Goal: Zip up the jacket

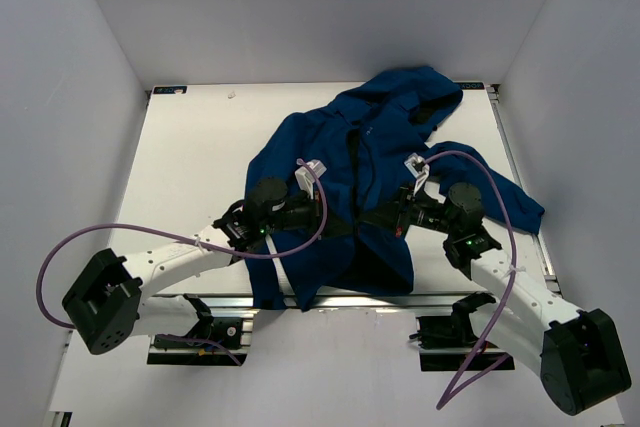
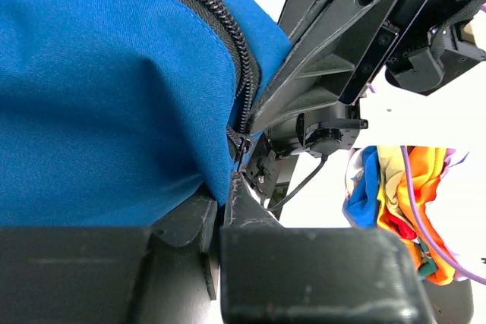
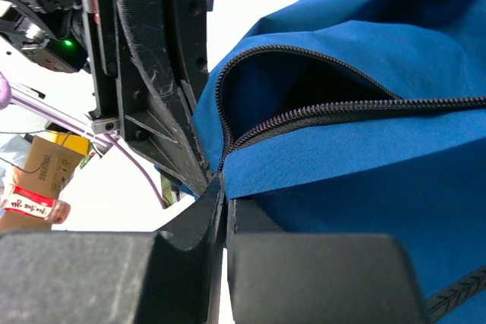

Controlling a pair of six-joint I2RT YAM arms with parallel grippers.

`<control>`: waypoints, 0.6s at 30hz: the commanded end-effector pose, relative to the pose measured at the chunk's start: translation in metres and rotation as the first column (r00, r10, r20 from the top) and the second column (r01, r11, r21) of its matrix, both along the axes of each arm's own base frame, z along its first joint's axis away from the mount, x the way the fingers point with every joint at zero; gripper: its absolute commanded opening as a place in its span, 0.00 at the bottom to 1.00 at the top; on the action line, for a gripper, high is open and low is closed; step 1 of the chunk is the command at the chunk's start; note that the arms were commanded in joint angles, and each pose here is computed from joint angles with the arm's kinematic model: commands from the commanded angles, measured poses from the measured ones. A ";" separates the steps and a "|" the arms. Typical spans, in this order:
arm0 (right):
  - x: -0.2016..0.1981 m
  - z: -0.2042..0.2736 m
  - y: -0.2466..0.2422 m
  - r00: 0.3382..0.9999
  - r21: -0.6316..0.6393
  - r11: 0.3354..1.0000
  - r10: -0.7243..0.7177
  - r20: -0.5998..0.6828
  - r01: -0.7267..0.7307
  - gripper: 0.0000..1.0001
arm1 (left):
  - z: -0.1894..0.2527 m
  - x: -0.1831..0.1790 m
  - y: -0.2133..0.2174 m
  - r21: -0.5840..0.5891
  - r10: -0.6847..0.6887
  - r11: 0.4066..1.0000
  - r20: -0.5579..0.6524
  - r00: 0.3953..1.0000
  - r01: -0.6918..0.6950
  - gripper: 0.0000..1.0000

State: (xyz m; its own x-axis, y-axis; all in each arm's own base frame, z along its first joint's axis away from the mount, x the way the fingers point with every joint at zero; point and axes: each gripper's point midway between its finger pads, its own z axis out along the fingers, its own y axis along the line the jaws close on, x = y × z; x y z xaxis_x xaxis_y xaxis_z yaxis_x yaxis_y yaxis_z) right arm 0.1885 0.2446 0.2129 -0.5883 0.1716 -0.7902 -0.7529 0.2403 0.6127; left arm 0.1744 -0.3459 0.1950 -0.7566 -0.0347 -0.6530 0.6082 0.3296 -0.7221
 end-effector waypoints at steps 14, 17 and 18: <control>0.014 -0.017 -0.015 0.993 -0.154 0.983 -0.109 -0.047 0.100 0.66 | -0.035 -0.009 -0.002 0.070 0.001 0.998 -0.141 0.990 0.009 0.00; 0.010 -0.013 -0.021 0.992 -0.179 0.977 -0.123 -0.022 0.117 0.69 | -0.036 -0.011 -0.002 0.067 -0.003 0.998 -0.153 0.988 0.014 0.00; 0.010 -0.013 -0.023 0.991 -0.195 0.973 -0.133 -0.018 0.127 0.71 | -0.035 -0.010 -0.002 0.066 0.000 0.998 -0.153 0.988 0.010 0.00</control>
